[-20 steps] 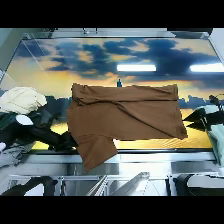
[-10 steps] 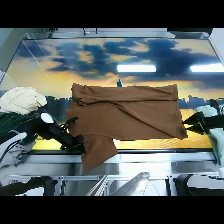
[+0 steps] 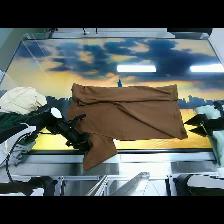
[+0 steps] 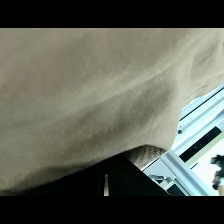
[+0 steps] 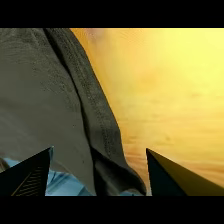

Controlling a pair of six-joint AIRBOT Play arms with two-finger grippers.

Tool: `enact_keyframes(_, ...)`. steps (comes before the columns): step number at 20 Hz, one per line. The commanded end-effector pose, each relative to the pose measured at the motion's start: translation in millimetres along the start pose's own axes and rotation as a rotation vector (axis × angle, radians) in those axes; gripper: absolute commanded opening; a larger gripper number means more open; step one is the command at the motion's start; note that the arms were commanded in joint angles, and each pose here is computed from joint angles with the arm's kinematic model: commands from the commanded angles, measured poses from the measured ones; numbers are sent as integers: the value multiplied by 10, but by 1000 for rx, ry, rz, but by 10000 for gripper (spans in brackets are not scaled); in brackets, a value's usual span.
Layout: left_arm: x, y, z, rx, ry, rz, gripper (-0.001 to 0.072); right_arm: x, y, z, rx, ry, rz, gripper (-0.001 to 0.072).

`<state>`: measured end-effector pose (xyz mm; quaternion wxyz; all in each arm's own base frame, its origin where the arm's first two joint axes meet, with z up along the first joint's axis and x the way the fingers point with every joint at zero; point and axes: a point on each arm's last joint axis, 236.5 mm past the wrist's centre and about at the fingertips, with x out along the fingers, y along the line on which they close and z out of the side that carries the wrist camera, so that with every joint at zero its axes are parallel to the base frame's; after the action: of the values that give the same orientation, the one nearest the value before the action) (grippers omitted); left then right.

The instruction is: Fold the shirts.

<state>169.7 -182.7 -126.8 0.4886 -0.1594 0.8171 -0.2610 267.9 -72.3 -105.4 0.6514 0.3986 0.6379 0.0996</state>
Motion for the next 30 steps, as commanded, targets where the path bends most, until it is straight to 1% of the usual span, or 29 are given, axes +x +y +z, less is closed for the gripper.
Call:
enact_keyframes(1, -64, 110, 290, -17, -123, 24, 23, 311, 52, -302, -54, 122, 17, 697)
enact_keyframes(4, -80, 121, 283, -24, -121, 19, 23, 475, 284, -466, -120, 217, 31, 683)
enact_keyframes(5, -79, 116, 284, -24, -121, 18, 23, 512, 359, -531, -140, 253, 38, 499)
enact_keyframes(6, -79, 93, 284, -27, -121, 8, 23, 536, 422, -601, -161, 288, 46, 263)
enact_keyframes(8, -105, -19, 257, -5, -113, -43, 23, 530, 499, -623, -161, 301, 63, 236)
enact_keyframes(9, -164, -59, 245, 4, -121, -63, 23, 496, 554, -588, -168, 288, 75, 147)
enact_keyframes(11, -387, -112, 280, 10, -190, -87, 23, 372, 652, -495, -191, 244, 86, 72)
enact_keyframes(12, -536, -126, 292, 12, -234, -97, 23, 306, 704, -430, -203, 213, 86, 18)
enact_keyframes(14, -932, -152, 331, 20, -343, -114, 23, 176, 825, -272, -233, 152, 90, 18)
enact_keyframes(16, -1503, -279, 467, 33, -520, -163, 23, 80, 1048, -42, -246, 71, 144, 18)
enact_keyframes(18, -2117, -471, 571, 98, -696, -195, 23, -24, 1230, 248, -261, -30, 183, 18)
enact_keyframes(21, -2771, -581, 686, 163, -846, -148, 23, -167, 1441, 654, -271, -159, 231, 17)
enact_keyframes(24, -3018, -586, 923, 184, -866, -139, 23, -155, 1622, 995, -270, -236, 295, 18)
enact_keyframes(27, -3092, -427, 1260, 164, -850, -142, 23, 57, 1632, 1274, -300, -244, 278, 18)
enact_keyframes(30, -2946, -237, 1519, 130, -782, -162, 23, 250, 1579, 1551, -316, -264, 248, 18)
